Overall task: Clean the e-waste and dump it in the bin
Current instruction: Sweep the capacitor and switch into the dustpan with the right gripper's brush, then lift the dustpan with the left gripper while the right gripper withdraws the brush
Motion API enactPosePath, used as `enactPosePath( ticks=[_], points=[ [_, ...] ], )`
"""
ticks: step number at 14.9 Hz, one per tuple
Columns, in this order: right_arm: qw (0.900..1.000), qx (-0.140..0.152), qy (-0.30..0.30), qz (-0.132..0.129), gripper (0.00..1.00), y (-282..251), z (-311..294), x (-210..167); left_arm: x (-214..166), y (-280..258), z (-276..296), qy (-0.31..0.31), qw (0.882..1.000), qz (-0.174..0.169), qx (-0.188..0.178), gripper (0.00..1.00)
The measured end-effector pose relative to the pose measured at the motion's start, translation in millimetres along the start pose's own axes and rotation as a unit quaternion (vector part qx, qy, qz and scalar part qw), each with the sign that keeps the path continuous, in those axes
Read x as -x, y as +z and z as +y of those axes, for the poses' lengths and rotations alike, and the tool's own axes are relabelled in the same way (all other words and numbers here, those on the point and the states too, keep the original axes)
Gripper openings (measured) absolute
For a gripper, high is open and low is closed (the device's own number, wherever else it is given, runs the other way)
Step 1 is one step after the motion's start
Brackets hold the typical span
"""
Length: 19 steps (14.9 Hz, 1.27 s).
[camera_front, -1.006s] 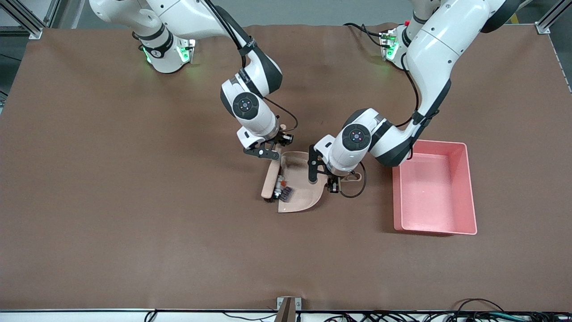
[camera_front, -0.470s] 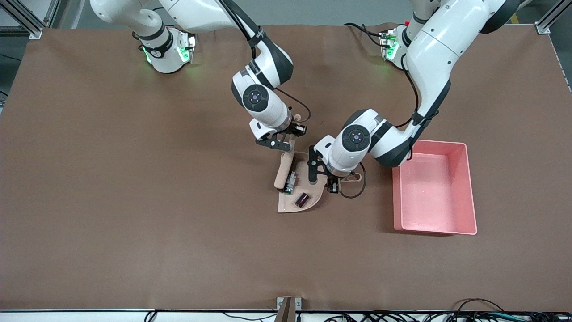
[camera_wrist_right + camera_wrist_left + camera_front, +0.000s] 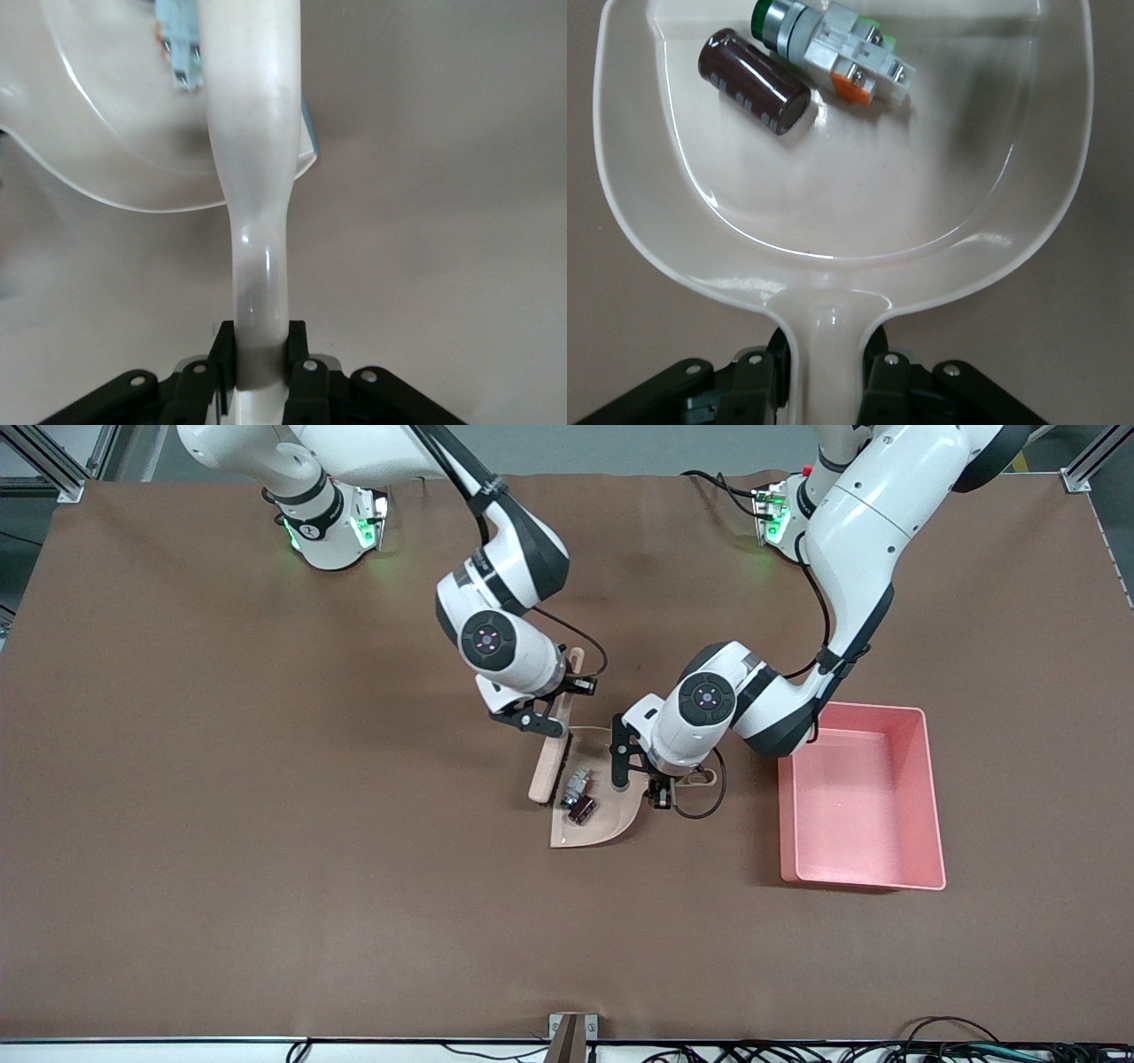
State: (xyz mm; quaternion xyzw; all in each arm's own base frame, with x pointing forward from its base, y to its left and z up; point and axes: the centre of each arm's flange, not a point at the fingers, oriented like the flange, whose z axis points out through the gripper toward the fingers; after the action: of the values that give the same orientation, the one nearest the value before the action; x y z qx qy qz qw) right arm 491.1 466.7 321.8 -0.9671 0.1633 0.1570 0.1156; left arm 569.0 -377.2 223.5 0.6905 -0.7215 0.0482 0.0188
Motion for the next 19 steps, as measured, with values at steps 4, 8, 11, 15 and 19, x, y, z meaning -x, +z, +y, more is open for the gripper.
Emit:
enactPosePath(
  ticks=[4,8,11,15,19],
  points=[
    [0.999,0.028,0.007,0.023,0.27,-62,38,-28,2,-4,-8,-0.006,1.0,0.016,-0.02,0.33],
    [0.998,0.043,-0.019,0.045,0.27,-106,120,-68,1,-9,-12,-0.008,0.999,0.027,-0.032,0.33],
    [0.995,0.059,-0.064,0.043,0.27,-129,213,-101,-1,-12,-14,-0.011,0.999,0.034,-0.039,0.33],
    [0.992,0.108,-0.055,0.041,0.27,-118,308,-115,-1,-21,-21,-0.024,0.998,0.048,-0.043,0.33],
    [0.991,0.104,-0.056,0.056,0.27,-107,417,-135,10,-50,-38,-0.042,0.994,0.084,-0.051,0.33]
  ],
)
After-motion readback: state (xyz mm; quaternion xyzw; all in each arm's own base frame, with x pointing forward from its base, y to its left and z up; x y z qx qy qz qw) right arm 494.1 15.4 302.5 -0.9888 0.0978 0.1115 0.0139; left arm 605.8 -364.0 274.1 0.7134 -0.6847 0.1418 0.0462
